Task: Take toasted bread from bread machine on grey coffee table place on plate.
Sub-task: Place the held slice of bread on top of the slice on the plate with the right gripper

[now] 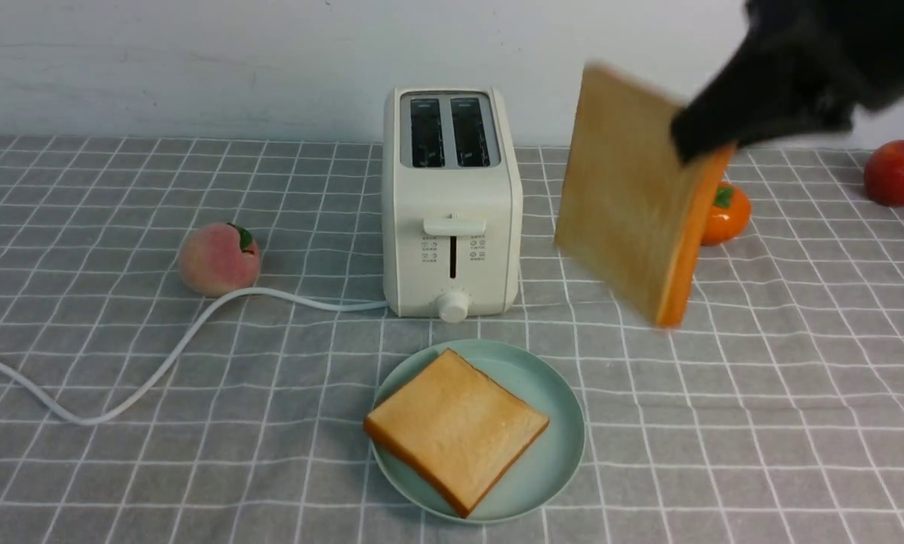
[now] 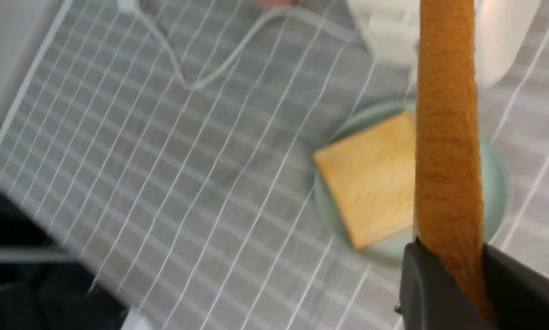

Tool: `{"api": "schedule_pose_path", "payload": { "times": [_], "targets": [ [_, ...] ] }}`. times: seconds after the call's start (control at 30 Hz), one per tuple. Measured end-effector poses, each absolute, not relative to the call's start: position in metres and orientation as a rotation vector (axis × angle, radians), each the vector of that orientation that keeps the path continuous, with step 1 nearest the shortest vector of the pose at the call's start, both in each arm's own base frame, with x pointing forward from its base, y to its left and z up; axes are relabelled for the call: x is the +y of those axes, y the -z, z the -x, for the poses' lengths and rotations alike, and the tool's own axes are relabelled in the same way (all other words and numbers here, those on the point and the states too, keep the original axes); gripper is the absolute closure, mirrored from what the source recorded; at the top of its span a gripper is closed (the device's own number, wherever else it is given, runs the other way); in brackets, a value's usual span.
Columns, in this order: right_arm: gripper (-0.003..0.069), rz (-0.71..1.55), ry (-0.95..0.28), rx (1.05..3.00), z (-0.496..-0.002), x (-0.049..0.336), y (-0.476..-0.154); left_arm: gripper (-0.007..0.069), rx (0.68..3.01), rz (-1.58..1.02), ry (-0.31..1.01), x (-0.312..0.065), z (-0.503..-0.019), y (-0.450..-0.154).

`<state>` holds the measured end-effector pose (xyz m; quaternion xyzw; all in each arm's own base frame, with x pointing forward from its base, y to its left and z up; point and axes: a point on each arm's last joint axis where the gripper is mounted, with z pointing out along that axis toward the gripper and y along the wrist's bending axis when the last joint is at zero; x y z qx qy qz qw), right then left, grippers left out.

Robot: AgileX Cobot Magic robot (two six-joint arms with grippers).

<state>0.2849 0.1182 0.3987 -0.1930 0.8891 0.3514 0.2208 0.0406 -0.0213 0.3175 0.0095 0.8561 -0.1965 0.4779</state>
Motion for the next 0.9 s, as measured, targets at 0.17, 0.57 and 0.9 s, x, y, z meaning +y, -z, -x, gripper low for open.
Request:
{"api": "schedule_pose_path", "payload": {
  "times": [0.17,0.57,0.9],
  "targets": [
    [0.0571,0.553,-1.296,2.440,-0.285,0.138,-0.325,0.0639,2.085,-0.023,0.481,-0.021,-0.041,-0.318],
    [0.0499,0.115,-1.273,2.383,-0.321,0.152,-0.225,0.0639,2.083,-0.023,0.481,-0.021,-0.041,-0.318],
    [0.0122,0.180,-1.136,2.492,-0.319,0.140,-0.214,0.0639,2.154,-0.029,0.467,-0.021,-0.038,-0.313]
  ]
}}
